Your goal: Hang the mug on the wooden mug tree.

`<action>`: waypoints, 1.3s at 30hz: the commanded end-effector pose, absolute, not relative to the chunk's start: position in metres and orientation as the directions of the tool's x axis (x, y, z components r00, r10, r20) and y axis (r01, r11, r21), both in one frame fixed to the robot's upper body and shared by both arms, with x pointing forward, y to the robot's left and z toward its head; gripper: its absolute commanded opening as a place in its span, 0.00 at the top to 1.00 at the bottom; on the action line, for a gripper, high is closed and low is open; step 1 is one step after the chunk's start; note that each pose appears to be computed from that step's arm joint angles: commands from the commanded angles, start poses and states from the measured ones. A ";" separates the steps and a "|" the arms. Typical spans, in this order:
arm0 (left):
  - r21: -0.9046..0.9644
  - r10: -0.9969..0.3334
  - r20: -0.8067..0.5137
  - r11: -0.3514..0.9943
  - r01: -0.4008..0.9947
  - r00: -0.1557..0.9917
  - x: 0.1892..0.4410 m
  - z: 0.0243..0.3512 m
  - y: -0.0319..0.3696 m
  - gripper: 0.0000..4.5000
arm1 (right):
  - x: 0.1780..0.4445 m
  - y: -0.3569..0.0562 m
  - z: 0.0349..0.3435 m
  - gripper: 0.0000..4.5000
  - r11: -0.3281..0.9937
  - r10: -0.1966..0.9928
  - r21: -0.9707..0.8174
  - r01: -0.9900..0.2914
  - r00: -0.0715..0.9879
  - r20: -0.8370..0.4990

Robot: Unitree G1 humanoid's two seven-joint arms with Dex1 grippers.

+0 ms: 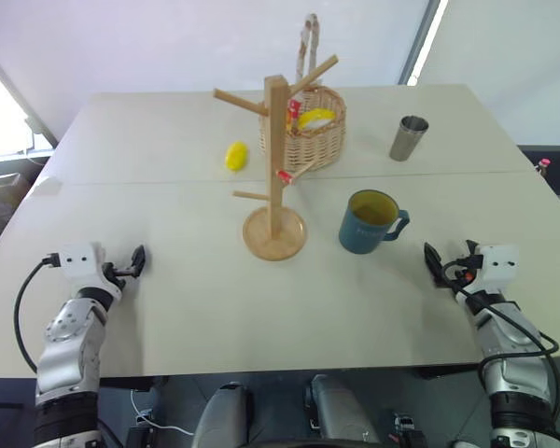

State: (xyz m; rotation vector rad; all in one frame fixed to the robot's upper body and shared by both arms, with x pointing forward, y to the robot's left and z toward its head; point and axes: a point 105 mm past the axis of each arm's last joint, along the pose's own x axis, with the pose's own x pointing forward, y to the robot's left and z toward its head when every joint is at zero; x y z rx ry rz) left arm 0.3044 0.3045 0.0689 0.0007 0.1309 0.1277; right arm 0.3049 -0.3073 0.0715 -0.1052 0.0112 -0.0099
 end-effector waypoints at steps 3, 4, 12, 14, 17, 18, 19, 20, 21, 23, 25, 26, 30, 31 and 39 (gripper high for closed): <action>0.003 0.108 -0.105 0.994 -0.108 0.989 0.305 0.077 0.300 0.00 | 0.303 -0.312 0.078 0.02 0.992 -0.012 -0.124 0.014 1.000 0.013; -0.003 0.112 -0.112 0.994 -0.113 0.987 0.305 0.076 0.300 0.00 | 0.303 -0.312 0.078 0.02 0.992 -0.015 -0.126 0.016 1.000 0.013; 0.006 0.017 -0.116 1.000 -0.017 0.993 0.313 0.075 0.280 0.00 | 0.300 -0.316 0.076 0.02 0.991 -0.031 -0.132 0.033 0.999 0.016; -0.002 -0.017 -0.106 1.000 0.017 0.994 0.313 0.076 0.272 0.00 | 0.300 -0.315 0.075 0.02 0.990 -0.029 -0.140 0.031 0.999 0.014; -0.023 -0.161 -0.088 0.987 0.160 0.983 0.315 0.080 0.245 0.00 | 0.300 -0.314 0.081 0.02 0.989 -0.028 -0.147 0.033 0.999 0.033; -0.023 -0.206 -0.079 0.978 0.205 0.975 0.315 0.082 0.236 0.00 | 0.299 -0.313 0.082 0.02 0.988 -0.026 -0.150 0.031 0.999 0.037; -0.016 -0.252 -0.074 0.968 0.252 0.965 0.315 0.083 0.228 0.00 | 0.297 -0.312 0.083 0.02 0.987 -0.019 -0.156 0.024 0.999 0.036; -0.006 -0.294 -0.067 0.956 0.294 0.953 0.314 0.085 0.221 0.00 | 0.295 -0.310 0.083 0.02 0.986 -0.009 -0.164 0.015 0.999 0.034; 0.004 -0.345 -0.060 0.938 0.346 0.937 0.312 0.087 0.212 0.00 | 0.293 -0.308 0.083 0.02 0.985 0.005 -0.172 0.001 0.999 0.032; 0.022 -0.444 -0.049 0.895 0.445 0.895 0.307 0.090 0.195 0.00 | 0.288 -0.299 0.083 0.02 0.980 0.052 -0.194 -0.047 0.998 0.023; 0.031 -0.549 -0.046 0.834 0.550 0.835 0.298 0.092 0.177 0.00 | 0.284 -0.284 0.083 0.02 0.971 0.128 -0.204 -0.123 0.992 0.013; 0.040 -0.613 -0.049 0.787 0.615 0.788 0.290 0.092 0.166 0.00 | 0.282 -0.275 0.083 0.02 0.964 0.170 -0.210 -0.165 0.985 0.006; 0.075 -0.784 -0.103 0.608 0.790 0.613 0.262 0.086 0.131 0.00 | 0.288 -0.258 0.091 0.02 0.957 0.209 -0.210 -0.199 0.977 0.031; 0.081 -0.798 -0.108 0.587 0.805 0.593 0.259 0.085 0.126 0.00 | 0.291 -0.258 0.095 0.02 0.960 0.202 -0.205 -0.189 0.978 0.043; 0.078 -0.844 -0.057 0.529 0.845 0.534 0.251 0.096 0.100 0.00 | 0.314 -0.258 0.109 0.02 0.974 0.155 -0.180 -0.136 0.983 0.096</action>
